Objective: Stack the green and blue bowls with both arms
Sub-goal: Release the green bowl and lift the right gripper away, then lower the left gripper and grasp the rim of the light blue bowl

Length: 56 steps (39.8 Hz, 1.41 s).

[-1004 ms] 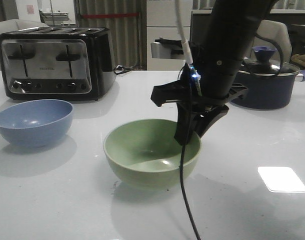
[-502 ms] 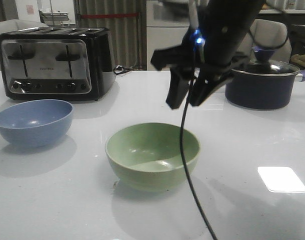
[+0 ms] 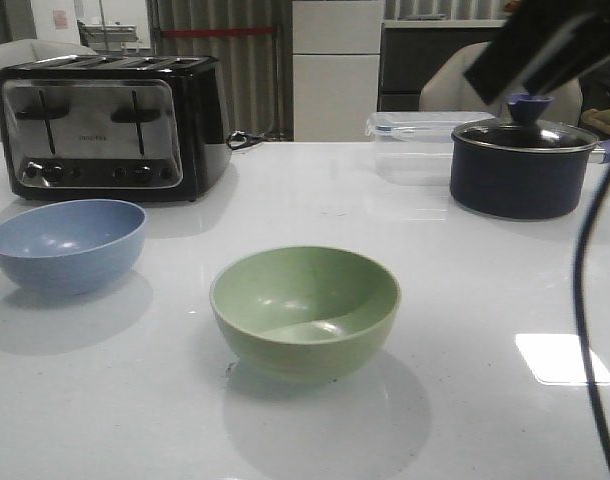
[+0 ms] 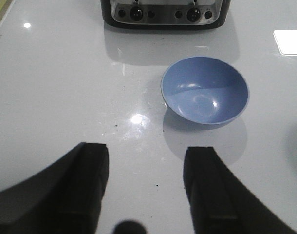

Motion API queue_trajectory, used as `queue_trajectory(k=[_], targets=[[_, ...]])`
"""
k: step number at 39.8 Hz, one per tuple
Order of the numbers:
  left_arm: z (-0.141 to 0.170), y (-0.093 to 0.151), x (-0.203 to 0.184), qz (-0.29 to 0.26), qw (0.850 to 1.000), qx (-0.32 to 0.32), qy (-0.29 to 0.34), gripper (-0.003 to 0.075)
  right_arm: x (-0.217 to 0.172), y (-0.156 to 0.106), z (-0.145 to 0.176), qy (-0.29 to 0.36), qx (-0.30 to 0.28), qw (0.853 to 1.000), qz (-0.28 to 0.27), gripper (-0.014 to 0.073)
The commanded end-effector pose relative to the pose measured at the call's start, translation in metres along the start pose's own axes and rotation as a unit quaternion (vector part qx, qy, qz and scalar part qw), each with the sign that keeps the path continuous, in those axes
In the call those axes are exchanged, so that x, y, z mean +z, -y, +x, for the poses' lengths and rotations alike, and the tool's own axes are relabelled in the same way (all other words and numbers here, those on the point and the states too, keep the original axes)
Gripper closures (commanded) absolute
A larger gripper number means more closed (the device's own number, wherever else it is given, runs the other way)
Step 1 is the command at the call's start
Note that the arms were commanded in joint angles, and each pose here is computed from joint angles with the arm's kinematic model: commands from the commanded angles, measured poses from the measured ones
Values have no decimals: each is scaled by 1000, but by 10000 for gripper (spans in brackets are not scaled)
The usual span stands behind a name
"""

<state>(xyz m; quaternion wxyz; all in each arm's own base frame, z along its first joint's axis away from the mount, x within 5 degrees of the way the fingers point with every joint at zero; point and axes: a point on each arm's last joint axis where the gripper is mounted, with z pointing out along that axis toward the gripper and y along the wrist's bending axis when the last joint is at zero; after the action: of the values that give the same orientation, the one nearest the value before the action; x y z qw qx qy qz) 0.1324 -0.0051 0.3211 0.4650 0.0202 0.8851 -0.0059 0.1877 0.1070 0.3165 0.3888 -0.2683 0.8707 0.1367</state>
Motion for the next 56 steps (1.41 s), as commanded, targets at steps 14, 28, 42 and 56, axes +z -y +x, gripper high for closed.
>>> queue_trajectory(k=[14,28,42,56], targets=[[-19,3,31,16,1000,-18,11,299,-32,-7,50,66,-8,998,13,213],[-36,6,81,21,999,-20,-41,298,-31,-7,52,55,-8,998,10,213],[-67,25,150,44,996,19,-74,134,-31,-7,52,55,-8,998,10,213],[-62,30,239,39,988,31,-146,136,-31,-7,52,55,-8,998,10,213]])
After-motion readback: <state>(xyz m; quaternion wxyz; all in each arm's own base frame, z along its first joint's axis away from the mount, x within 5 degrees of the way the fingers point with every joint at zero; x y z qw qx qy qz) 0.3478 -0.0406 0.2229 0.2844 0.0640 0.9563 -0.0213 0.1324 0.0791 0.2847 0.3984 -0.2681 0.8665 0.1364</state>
